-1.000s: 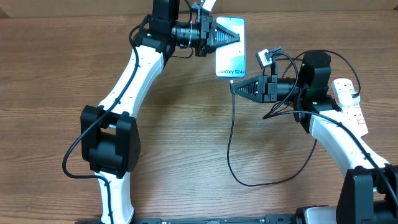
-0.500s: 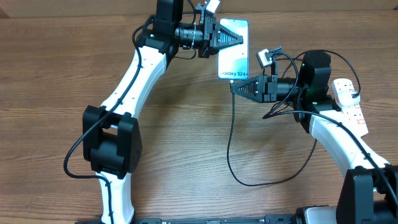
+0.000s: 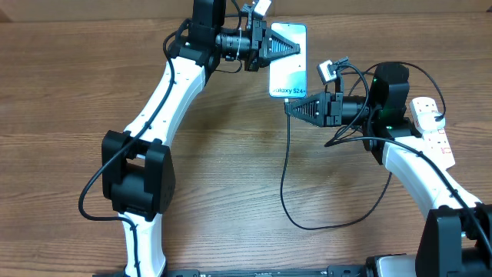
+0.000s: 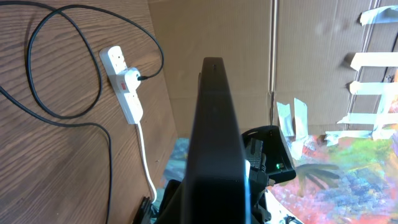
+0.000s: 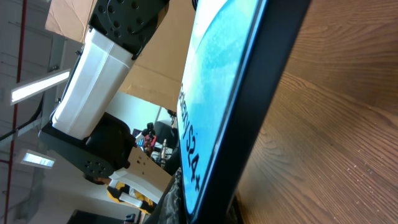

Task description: Plug charger to phone and switch on socket

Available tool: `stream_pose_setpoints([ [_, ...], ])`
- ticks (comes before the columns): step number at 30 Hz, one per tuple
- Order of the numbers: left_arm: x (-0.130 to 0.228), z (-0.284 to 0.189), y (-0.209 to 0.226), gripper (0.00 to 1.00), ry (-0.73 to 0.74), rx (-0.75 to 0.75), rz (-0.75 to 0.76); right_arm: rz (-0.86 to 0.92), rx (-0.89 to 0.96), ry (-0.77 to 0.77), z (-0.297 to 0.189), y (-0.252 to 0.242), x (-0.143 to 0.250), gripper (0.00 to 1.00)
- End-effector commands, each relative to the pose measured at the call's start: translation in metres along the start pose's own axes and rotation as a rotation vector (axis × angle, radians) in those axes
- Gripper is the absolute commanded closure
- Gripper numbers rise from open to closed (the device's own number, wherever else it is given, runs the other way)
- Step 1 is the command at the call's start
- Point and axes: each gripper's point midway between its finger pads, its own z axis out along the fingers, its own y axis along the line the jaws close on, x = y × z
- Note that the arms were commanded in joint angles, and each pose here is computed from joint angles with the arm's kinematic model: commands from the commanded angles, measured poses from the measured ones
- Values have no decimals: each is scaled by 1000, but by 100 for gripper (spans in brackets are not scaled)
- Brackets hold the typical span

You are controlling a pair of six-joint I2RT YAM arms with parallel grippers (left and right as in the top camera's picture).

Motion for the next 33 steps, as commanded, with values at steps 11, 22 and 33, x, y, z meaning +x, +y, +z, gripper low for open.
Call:
stream_pose_setpoints([
  [11, 12, -3, -25, 96, 53, 51, 67, -40, 1, -17, -1, 12, -9, 96],
  [22, 11, -3, -24, 96, 51, 50, 66, -50, -12, -28, -1, 20, -15, 96],
  [33, 6, -3, -18, 96, 19, 21, 24, 11, 61, -123, -2, 5, -30, 96],
])
